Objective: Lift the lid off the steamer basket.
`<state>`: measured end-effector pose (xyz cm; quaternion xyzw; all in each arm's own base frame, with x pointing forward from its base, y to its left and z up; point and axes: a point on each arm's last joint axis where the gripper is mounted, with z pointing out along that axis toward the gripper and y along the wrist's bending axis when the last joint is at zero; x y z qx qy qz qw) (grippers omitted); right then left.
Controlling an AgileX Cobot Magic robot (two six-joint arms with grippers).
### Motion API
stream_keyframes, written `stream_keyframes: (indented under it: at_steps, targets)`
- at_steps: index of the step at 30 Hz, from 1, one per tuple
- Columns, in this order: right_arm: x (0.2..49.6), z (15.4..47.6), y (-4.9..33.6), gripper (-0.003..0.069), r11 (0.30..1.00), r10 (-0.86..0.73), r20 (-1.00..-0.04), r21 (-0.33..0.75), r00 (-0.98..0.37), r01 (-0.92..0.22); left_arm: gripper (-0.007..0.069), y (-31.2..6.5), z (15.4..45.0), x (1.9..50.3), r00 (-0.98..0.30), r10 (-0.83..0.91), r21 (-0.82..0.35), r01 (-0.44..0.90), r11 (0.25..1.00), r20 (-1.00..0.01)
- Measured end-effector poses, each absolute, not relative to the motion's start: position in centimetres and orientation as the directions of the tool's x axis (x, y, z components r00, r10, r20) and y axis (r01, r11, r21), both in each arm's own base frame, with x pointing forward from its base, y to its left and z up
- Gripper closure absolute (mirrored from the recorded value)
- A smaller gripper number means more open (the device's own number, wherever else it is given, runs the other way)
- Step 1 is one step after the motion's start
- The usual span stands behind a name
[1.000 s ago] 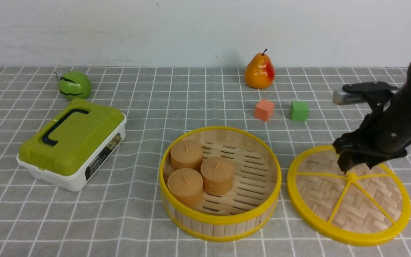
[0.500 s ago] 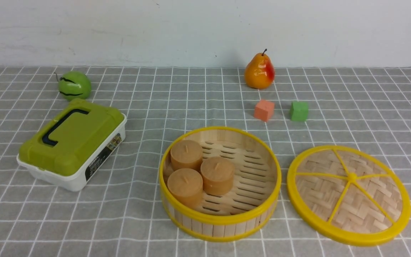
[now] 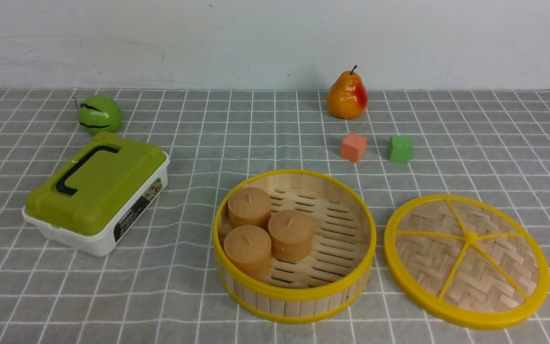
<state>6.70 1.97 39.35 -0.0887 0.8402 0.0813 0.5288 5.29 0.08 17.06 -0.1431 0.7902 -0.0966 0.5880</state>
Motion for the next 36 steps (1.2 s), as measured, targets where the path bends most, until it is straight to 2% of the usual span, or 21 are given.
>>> stream_keyframes:
  at_steps: [10, 13, 15, 18, 19, 20, 22, 23, 24, 27, 29, 33, 36]
  targets:
    - [6.6, 37.8, 1.8, 0.0675, 0.973, -0.101, -0.849, 0.024, -0.518, -0.229, 0.0386, 0.1, 17.1, 5.3, -0.268, -0.340, -0.321, -0.113, 0.940, -0.902]
    - [6.8, 37.6, 1.5, 0.0671, 0.977, -0.129, -0.850, -0.021, -0.510, -0.213, 0.0386, 0.1, 17.1, 5.3, -0.268, -0.340, -0.321, -0.113, 0.940, -0.902]
    - [7.4, 37.1, 1.4, 0.0669, 0.979, -0.122, -0.881, -0.030, -0.458, -0.202, 0.0386, 0.1, 17.1, 5.3, -0.268, -0.340, -0.321, -0.113, 0.940, -0.902]
    - [8.5, 34.4, 1.4, 0.0666, 0.984, -0.087, -0.938, -0.029, -0.335, -0.175, 0.0386, 0.1, 17.1, 5.3, -0.268, -0.340, -0.321, -0.113, 0.940, -0.902]
    - [8.5, 34.6, 1.4, 0.0666, 0.985, -0.083, -0.947, -0.030, -0.310, -0.172, 0.0386, 0.1, 17.1, 5.3, -0.268, -0.340, -0.321, -0.113, 0.940, -0.902]
    - [8.6, 32.1, 1.3, 0.0665, 0.987, -0.070, -0.965, -0.031, -0.253, -0.155, 0.0386, 0.1, 17.1, 5.3, -0.268, -0.340, -0.321, -0.113, 0.940, -0.902]
    - [8.4, 29.9, 1.1, 0.0664, 0.990, -0.047, -0.980, -0.020, -0.192, -0.138, 0.0386, 0.1, 17.1, 5.3, -0.268, -0.340, -0.321, -0.113, 0.940, -0.902]
    - [7.8, 27.4, 0.9, 0.0664, 0.994, -0.009, -0.992, 0.005, -0.129, -0.111, 0.0386, 0.1, 17.1, 5.3, -0.268, -0.340, -0.321, -0.113, 0.940, -0.902]
    - [7.8, 26.9, 0.9, 0.0664, 0.994, -0.006, -0.990, 0.010, -0.143, -0.110, 0.0386, 0.1, 17.1, 5.3, -0.268, -0.340, -0.321, -0.113, 0.940, -0.902]
    - [6.6, 21.8, 0.4, 0.0659, 0.995, 0.087, -0.988, 0.093, -0.128, -0.043, 0.0386, 0.1, 17.1, 5.3, -0.268, -0.340, -0.321, -0.113, 0.940, -0.902]
    - [6.2, 19.9, 0.2, 0.0657, 0.993, 0.113, -0.985, 0.115, -0.132, -0.011, 0.0386, 0.1, 17.1, 5.3, -0.268, -0.340, -0.321, -0.113, 0.940, -0.902]
    - [5.7, 18.7, 0.0, 0.0657, 0.990, 0.141, -0.981, 0.139, -0.135, 0.024, 0.0386, 0.1, 17.1, 5.3, -0.268, -0.340, -0.321, -0.113, 0.940, -0.902]
    - [5.5, 18.0, 0.0, 0.0651, 0.989, 0.151, -0.968, 0.146, -0.202, 0.041, 0.0386, 0.1, 17.1, 5.3, -0.268, -0.340, -0.321, -0.113, 0.940, -0.902]
